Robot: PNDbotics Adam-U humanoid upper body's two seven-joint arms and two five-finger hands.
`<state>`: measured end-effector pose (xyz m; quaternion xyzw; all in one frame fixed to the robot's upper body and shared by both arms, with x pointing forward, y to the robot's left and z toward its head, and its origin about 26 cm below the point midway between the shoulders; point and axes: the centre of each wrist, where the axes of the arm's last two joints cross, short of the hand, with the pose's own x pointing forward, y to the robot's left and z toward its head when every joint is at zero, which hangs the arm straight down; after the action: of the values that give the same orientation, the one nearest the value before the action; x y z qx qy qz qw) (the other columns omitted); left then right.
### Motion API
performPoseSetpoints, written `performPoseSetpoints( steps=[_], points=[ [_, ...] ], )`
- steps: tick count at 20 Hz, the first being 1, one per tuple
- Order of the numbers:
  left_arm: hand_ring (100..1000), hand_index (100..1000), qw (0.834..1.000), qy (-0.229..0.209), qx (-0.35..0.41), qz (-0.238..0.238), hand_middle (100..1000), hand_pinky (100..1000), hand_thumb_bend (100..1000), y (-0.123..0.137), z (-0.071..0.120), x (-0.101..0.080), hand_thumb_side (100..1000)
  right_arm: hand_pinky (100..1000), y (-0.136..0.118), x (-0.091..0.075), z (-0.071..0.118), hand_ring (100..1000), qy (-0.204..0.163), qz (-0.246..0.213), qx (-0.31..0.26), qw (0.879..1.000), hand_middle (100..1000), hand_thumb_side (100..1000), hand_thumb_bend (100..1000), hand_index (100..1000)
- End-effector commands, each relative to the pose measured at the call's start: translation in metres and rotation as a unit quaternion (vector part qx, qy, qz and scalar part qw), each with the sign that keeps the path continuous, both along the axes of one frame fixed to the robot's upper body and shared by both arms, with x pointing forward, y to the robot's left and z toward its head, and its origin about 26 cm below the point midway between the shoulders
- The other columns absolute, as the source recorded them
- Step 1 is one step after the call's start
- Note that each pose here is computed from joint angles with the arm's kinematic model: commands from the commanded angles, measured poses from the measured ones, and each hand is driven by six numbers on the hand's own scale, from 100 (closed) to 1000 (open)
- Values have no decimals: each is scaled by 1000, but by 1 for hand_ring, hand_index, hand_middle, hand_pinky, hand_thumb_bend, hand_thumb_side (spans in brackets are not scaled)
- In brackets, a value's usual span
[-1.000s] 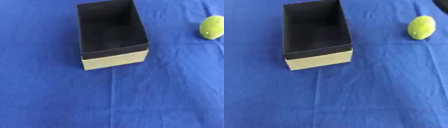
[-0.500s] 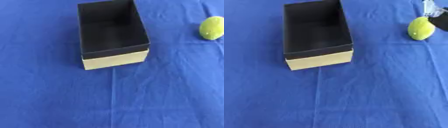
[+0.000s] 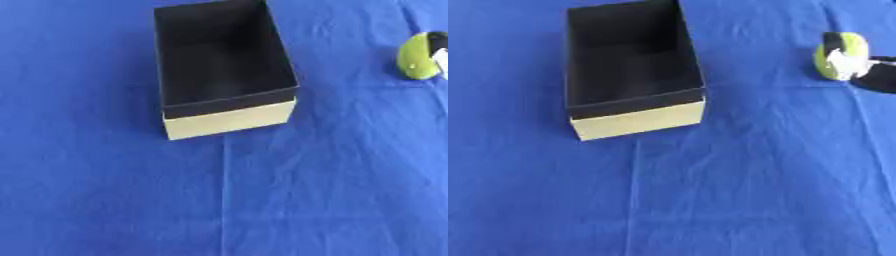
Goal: Pick up objects on the table and place them in the box.
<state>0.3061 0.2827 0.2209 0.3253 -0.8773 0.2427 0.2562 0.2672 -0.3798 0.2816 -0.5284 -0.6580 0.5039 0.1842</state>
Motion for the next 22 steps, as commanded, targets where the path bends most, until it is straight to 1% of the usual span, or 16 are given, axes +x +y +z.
performPoseSetpoints(
  steps=[1,3,5,9,14,15,18,21,22],
  points=[
    [661,667,1000,-11,13,9,619,494,903,5,7,-3,760,901,2,-4,14,898,17,-7,-80,997,883,431,265,928],
    [661,667,1000,-11,13,9,619,494,903,5,7,-3,760,907,2,-4,14,916,37,-8,-107,994,902,428,288,939],
    [661,667,1000,-11,14,9,619,494,903,5,7,-3,760,913,2,-4,15,930,55,-10,-130,990,916,399,317,953],
    [661,667,1000,-10,14,9,619,494,903,5,7,-3,761,919,1,-4,17,936,73,-20,-150,986,919,259,388,990],
    [661,667,1000,-10,14,8,619,494,903,5,7,-3,761,919,1,-4,19,936,82,-24,-152,985,919,259,388,990],
    [661,667,1000,-9,14,8,619,494,905,4,7,-3,760,913,0,-3,16,928,90,-27,-148,984,911,100,425,985],
    [661,667,1000,-8,14,6,619,494,905,4,7,-3,760,910,-1,0,13,925,120,-39,-130,984,909,100,436,979],
    [661,667,1000,-7,13,4,619,493,905,4,6,-3,760,902,-3,3,14,922,145,-56,-106,982,895,100,394,972],
    [661,667,1000,-7,13,4,619,493,905,3,6,-3,760,901,-4,4,15,923,153,-61,-99,981,895,100,393,971]
  ],
)
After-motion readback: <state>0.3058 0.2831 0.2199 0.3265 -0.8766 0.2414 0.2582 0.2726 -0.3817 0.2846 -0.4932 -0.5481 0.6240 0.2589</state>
